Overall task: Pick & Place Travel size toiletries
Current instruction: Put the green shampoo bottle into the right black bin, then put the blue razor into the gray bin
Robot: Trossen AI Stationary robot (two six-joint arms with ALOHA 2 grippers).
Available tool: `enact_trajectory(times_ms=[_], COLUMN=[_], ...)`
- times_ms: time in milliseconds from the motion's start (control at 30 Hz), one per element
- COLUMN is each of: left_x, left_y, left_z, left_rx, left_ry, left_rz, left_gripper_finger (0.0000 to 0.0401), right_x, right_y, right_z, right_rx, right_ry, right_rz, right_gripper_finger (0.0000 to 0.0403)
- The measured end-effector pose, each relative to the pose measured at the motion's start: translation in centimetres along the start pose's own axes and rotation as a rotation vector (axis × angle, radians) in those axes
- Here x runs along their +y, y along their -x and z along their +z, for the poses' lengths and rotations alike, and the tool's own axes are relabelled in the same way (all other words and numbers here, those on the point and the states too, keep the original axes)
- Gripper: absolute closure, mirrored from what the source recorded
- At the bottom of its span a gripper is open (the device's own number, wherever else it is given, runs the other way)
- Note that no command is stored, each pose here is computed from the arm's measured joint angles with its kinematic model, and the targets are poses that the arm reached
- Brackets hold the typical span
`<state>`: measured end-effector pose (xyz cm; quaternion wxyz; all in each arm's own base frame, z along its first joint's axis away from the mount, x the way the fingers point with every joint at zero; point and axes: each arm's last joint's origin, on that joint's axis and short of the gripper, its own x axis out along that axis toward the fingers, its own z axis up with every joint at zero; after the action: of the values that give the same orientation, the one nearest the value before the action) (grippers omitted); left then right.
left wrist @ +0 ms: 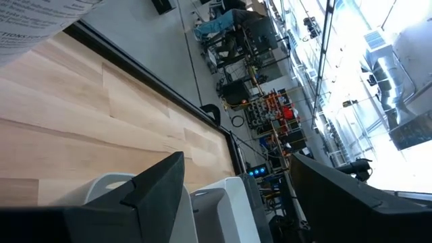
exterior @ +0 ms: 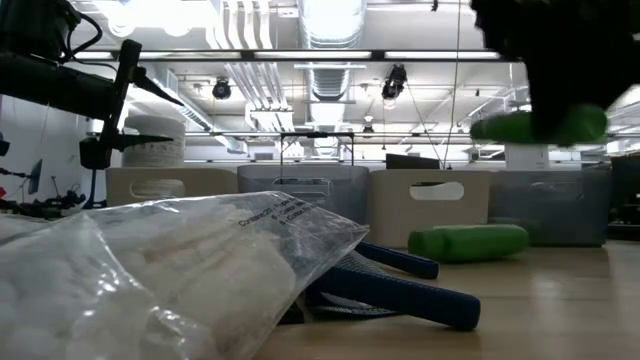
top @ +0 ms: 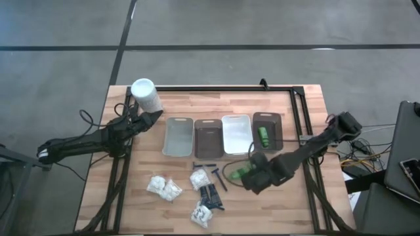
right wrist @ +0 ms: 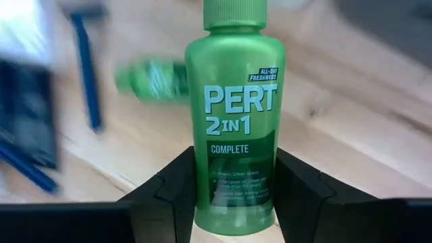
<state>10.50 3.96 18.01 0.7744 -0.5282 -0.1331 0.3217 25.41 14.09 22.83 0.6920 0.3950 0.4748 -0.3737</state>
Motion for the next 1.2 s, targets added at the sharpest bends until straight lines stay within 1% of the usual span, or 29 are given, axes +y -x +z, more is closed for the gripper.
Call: enact_trajectory(times_ms=[133, 200, 233, 367, 500, 667, 767, 933, 1033, 1200], left_x=[0.0, 0.0, 0.0, 0.0, 0.0, 0.0, 0.0, 0.0, 0.0, 0.0], left_y=[0.0, 0.0, 0.0, 0.0, 0.0, 0.0, 0.0, 0.0, 0.0, 0.0], left_z=[0.0, 0.0, 0.0, 0.0, 0.0, 0.0, 0.0, 0.0, 0.0, 0.0], left_rx=[0.0, 0.0, 0.0, 0.0, 0.0, 0.0, 0.0, 0.0, 0.001, 0.001], left_ry=[0.0, -0.001, -0.001, -0.001, -0.001, -0.001, -0.001, -0.001, -0.002, -0.002], left_rz=[0.0, 0.0, 0.0, 0.001, 0.001, 0.001, 0.001, 0.001, 0.001, 0.001], left_gripper_finger=[0.0128, 0.0128, 0.0128, 0.0128, 0.0128, 0.0128, 0.0128, 0.0128, 0.0128, 0.0128], right_x=[-1.4, -2.7, -3.6, -7.1, -9.9, -11.8, -12.9, -13.7, -13.8, -13.9], right_y=[3.2, 4.4, 4.8, 5.3, 4.3, 1.2, -0.7, -1.9, -2.0, -2.1], right_z=[1.5, 2.6, 3.2, 5.6, 7.9, 9.7, 10.4, 11.3, 11.6, 11.7], right_rx=[-0.108, -0.143, -0.156, -0.195, -0.189, -0.089, -0.048, -0.033, -0.029, -0.027], right_ry=[-0.151, -0.233, -0.265, -0.368, -0.436, -0.447, -0.45, -0.446, -0.42, -0.421], right_rz=[0.069, 0.078, 0.06, -0.035, -0.058, -0.055, -0.09, -0.133, -0.14, -0.144], right_gripper_finger=[0.0247, 0.0245, 0.0246, 0.025, 0.0245, 0.0237, 0.0239, 0.0237, 0.0216, 0.0166])
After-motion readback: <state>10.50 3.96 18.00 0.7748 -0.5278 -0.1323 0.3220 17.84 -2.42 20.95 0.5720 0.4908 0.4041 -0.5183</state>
